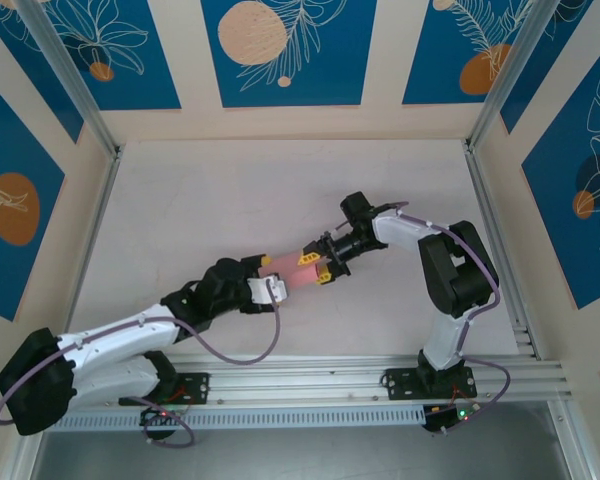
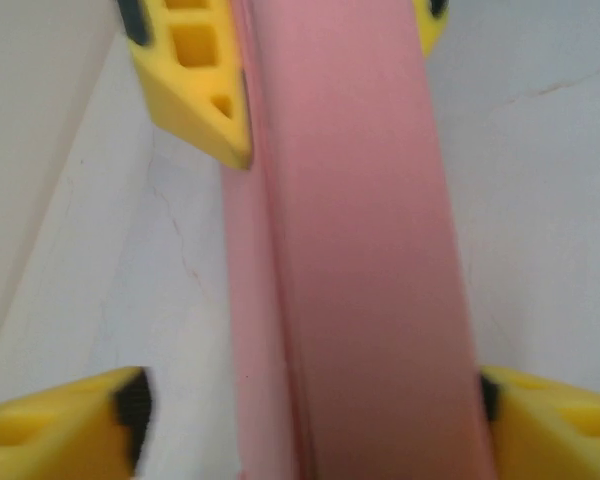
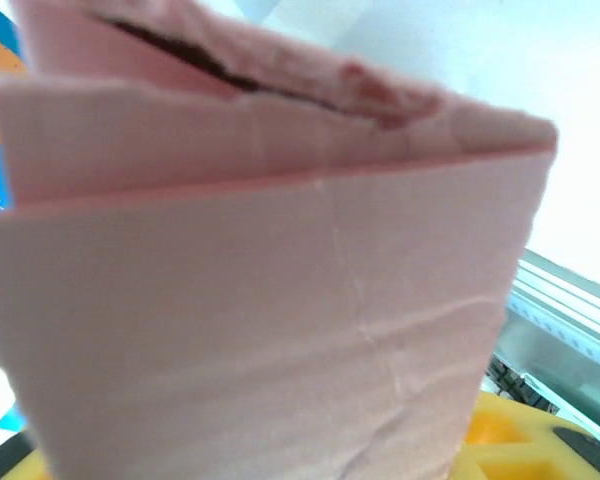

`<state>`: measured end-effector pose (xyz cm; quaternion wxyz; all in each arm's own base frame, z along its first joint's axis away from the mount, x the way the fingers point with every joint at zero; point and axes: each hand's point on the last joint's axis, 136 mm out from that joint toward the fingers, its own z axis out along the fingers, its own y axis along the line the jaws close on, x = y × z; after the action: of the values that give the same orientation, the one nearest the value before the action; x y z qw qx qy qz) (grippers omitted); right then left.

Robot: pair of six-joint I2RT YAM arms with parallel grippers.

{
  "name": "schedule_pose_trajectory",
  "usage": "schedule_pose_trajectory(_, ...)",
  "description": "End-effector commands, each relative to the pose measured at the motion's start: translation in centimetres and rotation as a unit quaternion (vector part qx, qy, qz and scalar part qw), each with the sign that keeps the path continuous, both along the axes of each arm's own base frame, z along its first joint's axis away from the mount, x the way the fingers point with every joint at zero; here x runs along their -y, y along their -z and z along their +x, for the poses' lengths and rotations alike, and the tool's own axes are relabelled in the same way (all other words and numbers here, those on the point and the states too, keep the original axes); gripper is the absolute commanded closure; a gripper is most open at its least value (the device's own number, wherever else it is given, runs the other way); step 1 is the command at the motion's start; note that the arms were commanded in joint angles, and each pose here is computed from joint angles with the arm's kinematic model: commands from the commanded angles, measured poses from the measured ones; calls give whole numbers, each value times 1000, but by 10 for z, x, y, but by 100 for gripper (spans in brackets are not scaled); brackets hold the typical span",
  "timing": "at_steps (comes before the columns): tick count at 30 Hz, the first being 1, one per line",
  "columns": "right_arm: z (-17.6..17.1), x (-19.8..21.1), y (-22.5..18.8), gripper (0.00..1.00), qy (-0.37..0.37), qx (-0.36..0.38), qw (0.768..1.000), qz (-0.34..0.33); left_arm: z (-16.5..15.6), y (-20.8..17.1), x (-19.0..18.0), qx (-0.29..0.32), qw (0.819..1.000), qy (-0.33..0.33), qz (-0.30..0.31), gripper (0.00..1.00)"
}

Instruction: Fold the paper box

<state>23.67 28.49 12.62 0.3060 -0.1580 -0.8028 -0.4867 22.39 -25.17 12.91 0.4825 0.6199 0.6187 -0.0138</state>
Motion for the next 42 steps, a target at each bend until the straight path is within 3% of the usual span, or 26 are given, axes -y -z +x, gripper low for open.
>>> schedule_pose_trajectory(1,-8,-3,-12,55,-13,-22,999,21,14,-12,-3,21,999,-30,17,36)
schedule_pose_trajectory(6,-4,-3,-10,48,-12,-16,1000,24,9,-16,1,-7,1000,-20,15,69)
schedule_pose_trajectory(9,4,4,-12,40,-4,-2,1000,18,8,-19,-1,-40,999,-20,14,78)
schedule_pose_trajectory(16,39,50,-36,25,55,94,994,-26,4,-32,-11,-177,984,-2,-14,78)
schedule_pose_trajectory(20,50,79,-50,24,88,187,976,-68,9,-37,-12,-262,964,20,-27,77)
schedule_pose_trajectory(25,53,97,-55,24,78,331,928,-153,17,-30,-11,-326,944,42,5,77)
schedule_pose_trajectory(28,54,93,-53,25,23,425,879,-216,24,-24,-14,-369,928,49,17,77)
schedule_pose_trajectory(30,55,88,-53,26,-21,487,834,-259,27,-19,-16,-406,912,58,19,77)
schedule_pose_trajectory(35,65,66,-66,26,-78,602,751,-261,36,-7,-17,-448,891,65,41,64)
schedule_pose_trajectory(38,80,63,-69,26,-89,634,723,-260,41,-3,-14,-449,889,71,47,62)
schedule_pose_trajectory(42,95,54,-66,28,-121,658,704,-239,43,9,-17,-451,888,65,62,59)
